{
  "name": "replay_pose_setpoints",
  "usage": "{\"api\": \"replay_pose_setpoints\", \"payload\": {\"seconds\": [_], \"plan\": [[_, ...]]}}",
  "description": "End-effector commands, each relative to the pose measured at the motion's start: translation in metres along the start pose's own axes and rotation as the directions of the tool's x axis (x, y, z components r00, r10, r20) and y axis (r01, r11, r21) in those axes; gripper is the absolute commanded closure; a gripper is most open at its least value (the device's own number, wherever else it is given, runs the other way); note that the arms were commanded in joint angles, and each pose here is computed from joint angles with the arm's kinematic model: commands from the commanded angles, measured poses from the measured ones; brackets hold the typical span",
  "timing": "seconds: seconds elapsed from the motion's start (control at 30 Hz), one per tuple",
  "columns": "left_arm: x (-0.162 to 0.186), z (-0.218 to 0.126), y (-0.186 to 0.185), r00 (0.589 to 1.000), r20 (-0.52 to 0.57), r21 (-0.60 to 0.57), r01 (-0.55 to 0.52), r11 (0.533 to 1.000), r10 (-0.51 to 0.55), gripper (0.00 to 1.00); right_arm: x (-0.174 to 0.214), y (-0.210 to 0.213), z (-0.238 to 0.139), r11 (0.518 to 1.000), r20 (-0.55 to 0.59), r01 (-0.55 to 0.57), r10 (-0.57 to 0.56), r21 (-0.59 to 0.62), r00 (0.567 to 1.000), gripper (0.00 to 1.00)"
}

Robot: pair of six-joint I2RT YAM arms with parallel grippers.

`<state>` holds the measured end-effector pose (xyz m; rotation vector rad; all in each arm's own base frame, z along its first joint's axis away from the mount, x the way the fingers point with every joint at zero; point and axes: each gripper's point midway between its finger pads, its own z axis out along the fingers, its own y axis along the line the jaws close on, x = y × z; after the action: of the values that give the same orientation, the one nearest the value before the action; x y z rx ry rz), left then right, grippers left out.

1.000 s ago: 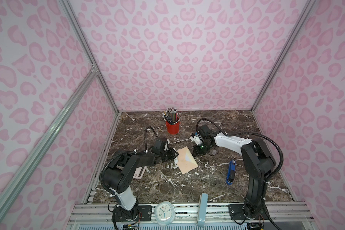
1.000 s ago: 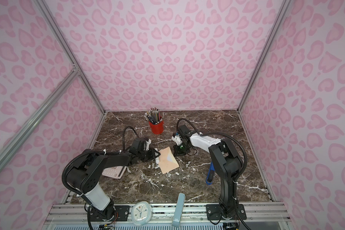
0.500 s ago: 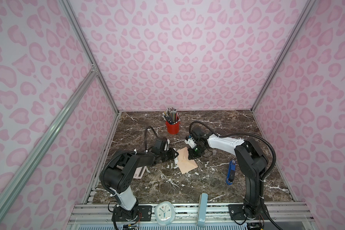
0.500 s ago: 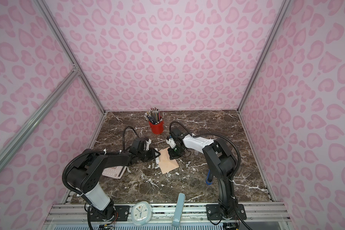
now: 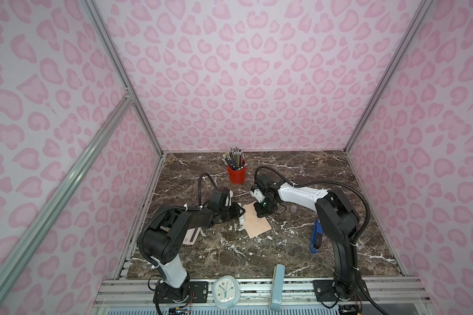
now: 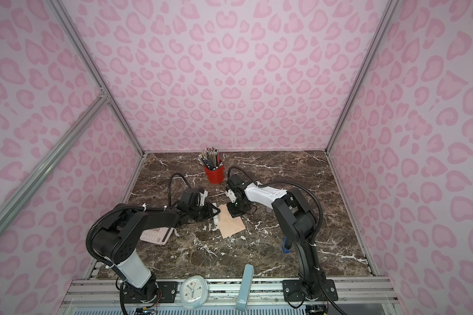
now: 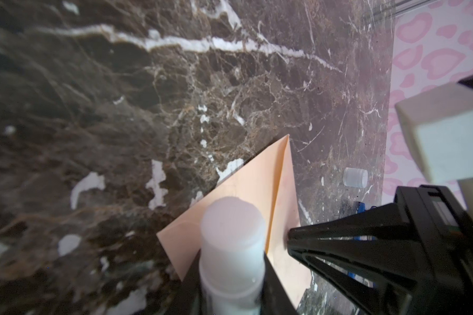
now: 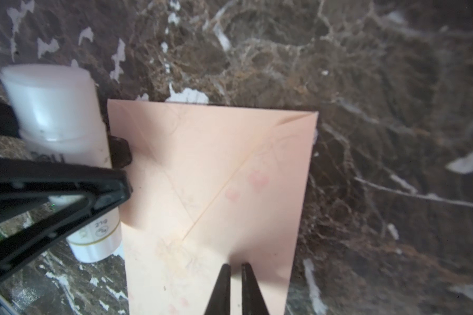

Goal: Place the letter into the envelope and seal it

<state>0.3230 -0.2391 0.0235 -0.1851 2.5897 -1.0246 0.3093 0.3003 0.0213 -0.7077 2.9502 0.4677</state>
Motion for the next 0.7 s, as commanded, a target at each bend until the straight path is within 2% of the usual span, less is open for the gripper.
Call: {"api": "replay_pose_setpoints", "payload": {"seconds": [0.0, 0.13, 0.67], "plan": [[0.015, 0.002, 0.018, 0.998, -0.052, -0.062, 0.026, 0.998, -0.029, 0.96, 0.01, -0.006, 0.006, 0.999, -0.047, -0.005, 0.007, 0.053, 0.999, 0.88], [0.016, 0.002, 0.018, 0.998, -0.055, -0.058, 0.024, 0.998, -0.028, 0.96, 0.001, 0.0, 0.004, 0.998, -0.041, 0.013, -0.011, 0.067, 0.999, 0.88], [0.016, 0.001, 0.022, 0.998, -0.059, -0.06, 0.03, 0.998, -0.033, 0.96, 0.021, -0.006, 0.022, 0.985, -0.155, 0.039, -0.013, 0.17, 0.988, 0.88]]}}
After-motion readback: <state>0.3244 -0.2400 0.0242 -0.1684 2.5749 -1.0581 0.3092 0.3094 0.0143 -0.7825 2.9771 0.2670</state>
